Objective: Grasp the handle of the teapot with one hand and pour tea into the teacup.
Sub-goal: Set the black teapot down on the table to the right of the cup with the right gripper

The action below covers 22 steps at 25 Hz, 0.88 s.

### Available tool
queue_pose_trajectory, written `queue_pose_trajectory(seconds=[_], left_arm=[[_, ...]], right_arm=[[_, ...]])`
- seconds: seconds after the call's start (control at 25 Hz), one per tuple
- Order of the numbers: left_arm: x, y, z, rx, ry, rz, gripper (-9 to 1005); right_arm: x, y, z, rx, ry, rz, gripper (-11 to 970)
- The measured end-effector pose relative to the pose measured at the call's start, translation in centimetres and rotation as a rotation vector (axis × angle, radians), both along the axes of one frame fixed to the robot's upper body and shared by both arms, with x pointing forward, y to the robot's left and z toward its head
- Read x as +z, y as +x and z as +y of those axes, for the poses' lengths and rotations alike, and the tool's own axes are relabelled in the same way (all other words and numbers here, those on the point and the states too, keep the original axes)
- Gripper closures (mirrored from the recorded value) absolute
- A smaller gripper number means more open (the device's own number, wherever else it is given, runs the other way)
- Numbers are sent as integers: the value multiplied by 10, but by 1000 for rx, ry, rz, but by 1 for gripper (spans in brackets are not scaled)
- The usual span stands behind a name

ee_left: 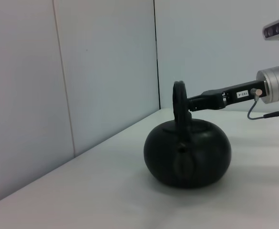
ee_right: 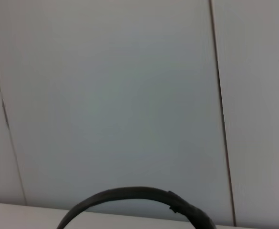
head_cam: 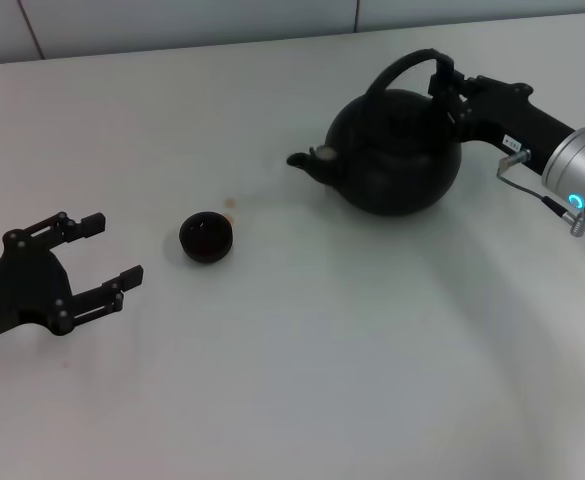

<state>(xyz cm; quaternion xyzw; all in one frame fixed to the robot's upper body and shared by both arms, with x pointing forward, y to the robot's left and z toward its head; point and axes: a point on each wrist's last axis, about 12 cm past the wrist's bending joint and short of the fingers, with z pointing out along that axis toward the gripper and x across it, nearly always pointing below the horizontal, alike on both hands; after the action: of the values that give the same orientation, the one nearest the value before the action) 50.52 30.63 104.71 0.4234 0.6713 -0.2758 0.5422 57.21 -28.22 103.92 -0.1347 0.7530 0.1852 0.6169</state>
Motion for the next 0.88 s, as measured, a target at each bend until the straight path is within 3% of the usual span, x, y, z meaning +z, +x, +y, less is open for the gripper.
queue_pose_trajectory(seconds=[0.2, 0.44, 0.6, 0.88], left_arm=[[0, 0, 1, 4, 0, 0, 244], [0, 0, 2, 9, 1, 0, 244], [0, 0, 2, 9, 1, 0, 244], [1, 0, 2, 11, -7, -5, 244]], right_arm=[[3, 1, -3, -10, 4, -13, 822], [3, 0, -2, -2, 10, -20, 605], [5, -3, 0, 17, 23, -37, 375], [2, -15, -2, 43, 43, -51, 319]])
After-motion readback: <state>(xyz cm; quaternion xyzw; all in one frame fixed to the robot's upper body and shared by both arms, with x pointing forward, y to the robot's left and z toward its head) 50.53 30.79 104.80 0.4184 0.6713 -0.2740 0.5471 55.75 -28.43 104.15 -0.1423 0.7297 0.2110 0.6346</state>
